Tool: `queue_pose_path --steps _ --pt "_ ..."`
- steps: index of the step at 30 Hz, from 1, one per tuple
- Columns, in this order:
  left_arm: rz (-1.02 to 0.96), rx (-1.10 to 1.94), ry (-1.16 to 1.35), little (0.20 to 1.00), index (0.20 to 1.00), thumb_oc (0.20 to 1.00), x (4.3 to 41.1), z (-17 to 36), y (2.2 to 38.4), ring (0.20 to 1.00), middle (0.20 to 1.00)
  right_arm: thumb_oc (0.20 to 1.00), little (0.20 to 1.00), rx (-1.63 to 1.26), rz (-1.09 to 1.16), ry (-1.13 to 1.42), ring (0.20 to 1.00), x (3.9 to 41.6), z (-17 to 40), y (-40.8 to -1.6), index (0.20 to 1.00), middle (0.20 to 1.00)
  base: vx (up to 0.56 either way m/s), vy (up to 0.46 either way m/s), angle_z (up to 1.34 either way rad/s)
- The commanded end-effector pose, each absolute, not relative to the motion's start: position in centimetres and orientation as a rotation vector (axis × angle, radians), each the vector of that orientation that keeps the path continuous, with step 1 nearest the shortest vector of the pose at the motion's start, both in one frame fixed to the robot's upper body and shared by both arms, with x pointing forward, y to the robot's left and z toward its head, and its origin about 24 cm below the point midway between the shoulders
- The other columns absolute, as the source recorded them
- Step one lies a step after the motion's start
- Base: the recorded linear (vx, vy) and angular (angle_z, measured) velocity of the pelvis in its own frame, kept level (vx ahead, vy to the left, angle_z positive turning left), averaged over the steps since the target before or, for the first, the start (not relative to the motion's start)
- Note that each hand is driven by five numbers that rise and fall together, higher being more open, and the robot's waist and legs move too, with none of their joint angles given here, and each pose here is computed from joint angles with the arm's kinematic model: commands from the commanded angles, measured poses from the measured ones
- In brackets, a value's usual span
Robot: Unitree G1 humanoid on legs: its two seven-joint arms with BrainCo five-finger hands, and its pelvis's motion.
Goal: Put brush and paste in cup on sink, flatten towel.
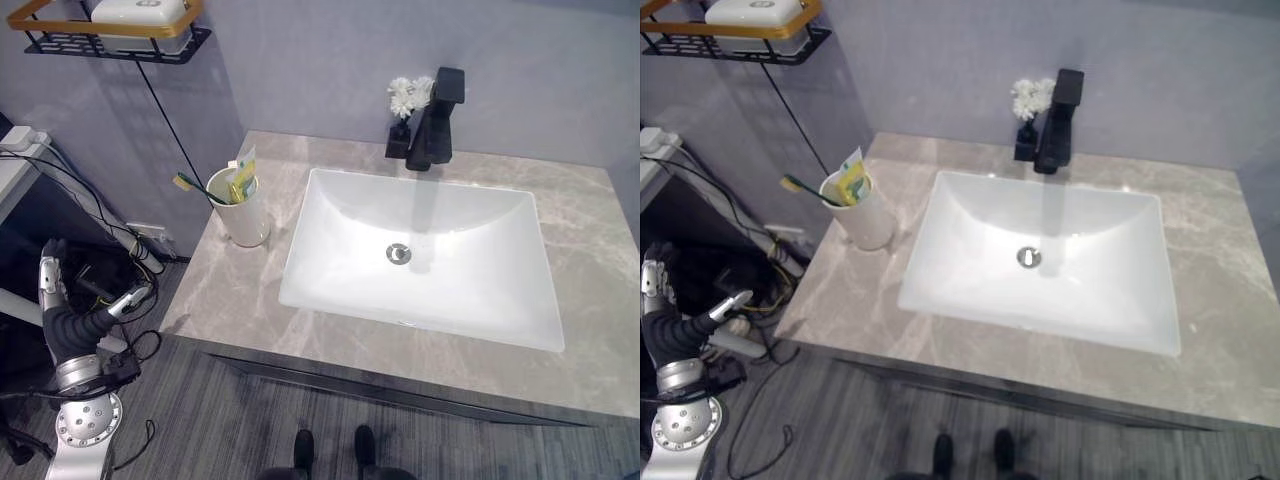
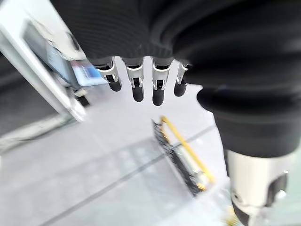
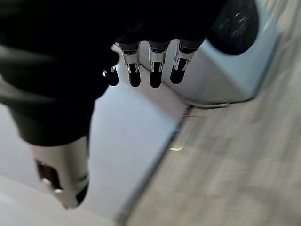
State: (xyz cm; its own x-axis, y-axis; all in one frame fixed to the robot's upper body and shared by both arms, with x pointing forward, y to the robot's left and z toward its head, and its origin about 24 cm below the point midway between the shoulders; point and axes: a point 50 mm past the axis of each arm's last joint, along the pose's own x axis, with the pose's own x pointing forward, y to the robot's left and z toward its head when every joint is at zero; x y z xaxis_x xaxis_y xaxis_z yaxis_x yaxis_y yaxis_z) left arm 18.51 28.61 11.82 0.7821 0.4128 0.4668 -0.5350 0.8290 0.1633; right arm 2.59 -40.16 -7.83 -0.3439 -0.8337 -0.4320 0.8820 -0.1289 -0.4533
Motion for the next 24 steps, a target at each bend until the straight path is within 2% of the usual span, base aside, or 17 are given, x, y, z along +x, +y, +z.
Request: queue_pose_path --steps 1,2,3,5,6,7,9,11,12,13,14,15,16,24 --pt "0.374 0.252 -0.557 0.2 0.2 0.2 18.8 14.4 28.2 0.2 0.2 1.0 1.0 0.217 -1.632 0.85 1.0 4.1 -9.5 -38.5 1.0 1.0 0.0 0.0 0.0" --pt "0.373 0.252 -0.557 0.2 0.2 0.2 18.8 14.4 28.2 0.2 0.2 1.0 1.0 0.217 -1.631 0.85 1.0 4.1 -9.5 -38.5 1.0 1.0 -0.02 -0.033 -0.01" --pt "0.297 0.262 -0.494 0.2 0.2 0.2 19.1 13.5 27.8 0.2 0.2 1.0 1.0 0.12 -1.465 1.028 1.0 3.6 -11.2 -36.3 1.0 1.0 -0.02 -0.044 0.0" --pt "0.254 0.259 -0.428 0.2 0.2 0.2 18.9 12.5 28.0 0.2 0.2 1.0 1.0 0.018 -1.243 1.171 1.0 3.6 -12.8 -33.8 1.0 1.0 -0.01 -0.046 0.02" --pt "0.255 0.259 -0.428 0.2 0.2 0.2 18.9 12.5 28.0 0.2 0.2 1.0 1.0 0.017 -1.242 1.172 1.0 3.6 -12.8 -33.8 1.0 1.0 -0.01 -0.046 0.01" --pt "0.24 0.229 -0.379 0.2 0.2 0.2 18.5 11.6 28.1 0.2 0.2 1.0 1.0 -0.073 -1.065 1.22 1.0 4.2 -13.6 -32.4 1.0 1.0 -0.01 -0.032 0.01" --pt "0.242 0.2 -0.336 0.2 0.2 0.2 18.2 10.7 28.3 0.2 0.2 1.0 1.0 -0.133 -0.952 1.241 1.0 4.7 -14.1 -31.2 1.0 1.0 -0.01 -0.024 0.01" --pt "0.247 0.164 -0.294 0.2 0.2 0.2 18.1 9.7 28.4 0.2 0.2 1.0 1.0 -0.181 -0.851 1.206 1.0 6.3 -14.3 -30.2 1.0 1.0 0.0 -0.038 0.04" --pt "0.234 0.143 -0.274 0.2 0.2 0.2 18.2 9.3 28.2 0.2 0.2 1.0 1.0 -0.265 -0.709 1.148 1.0 8.6 -14.3 -29.3 1.0 1.0 0.0 -0.035 0.04" --pt "0.235 0.143 -0.274 0.2 0.2 0.2 18.2 9.3 28.3 0.2 0.2 1.0 1.0 -0.266 -0.708 1.148 1.0 8.6 -14.3 -29.3 1.0 1.0 0.01 -0.042 0.04" --pt "0.193 0.145 -0.261 0.2 0.2 0.2 18.5 9.2 27.9 0.2 0.2 1.0 1.0 -0.376 -0.585 1.115 1.0 10.4 -14.0 -28.8 1.0 1.0 0.0 0.0 0.0" --pt "0.193 0.145 -0.261 0.2 0.2 0.2 18.5 9.2 27.9 0.2 0.2 1.0 1.0 -0.377 -0.585 1.115 1.0 10.5 -14.0 -28.8 1.0 1.0 0.02 -0.049 0.01" --pt "0.146 0.148 -0.254 0.2 0.2 0.2 18.7 9.3 27.5 0.2 0.2 1.0 1.0 -0.503 -0.426 1.047 1.0 12.6 -13.5 -28.1 1.0 1.0 0.0 0.0 0.0" --pt "0.061 0.094 -0.241 0.2 0.2 0.2 19.4 9.2 26.2 0.2 0.2 1.0 1.0 -0.7 -0.236 0.966 1.0 15.9 -12.8 -26.6 1.0 1.0 0.03 -0.018 0.06"
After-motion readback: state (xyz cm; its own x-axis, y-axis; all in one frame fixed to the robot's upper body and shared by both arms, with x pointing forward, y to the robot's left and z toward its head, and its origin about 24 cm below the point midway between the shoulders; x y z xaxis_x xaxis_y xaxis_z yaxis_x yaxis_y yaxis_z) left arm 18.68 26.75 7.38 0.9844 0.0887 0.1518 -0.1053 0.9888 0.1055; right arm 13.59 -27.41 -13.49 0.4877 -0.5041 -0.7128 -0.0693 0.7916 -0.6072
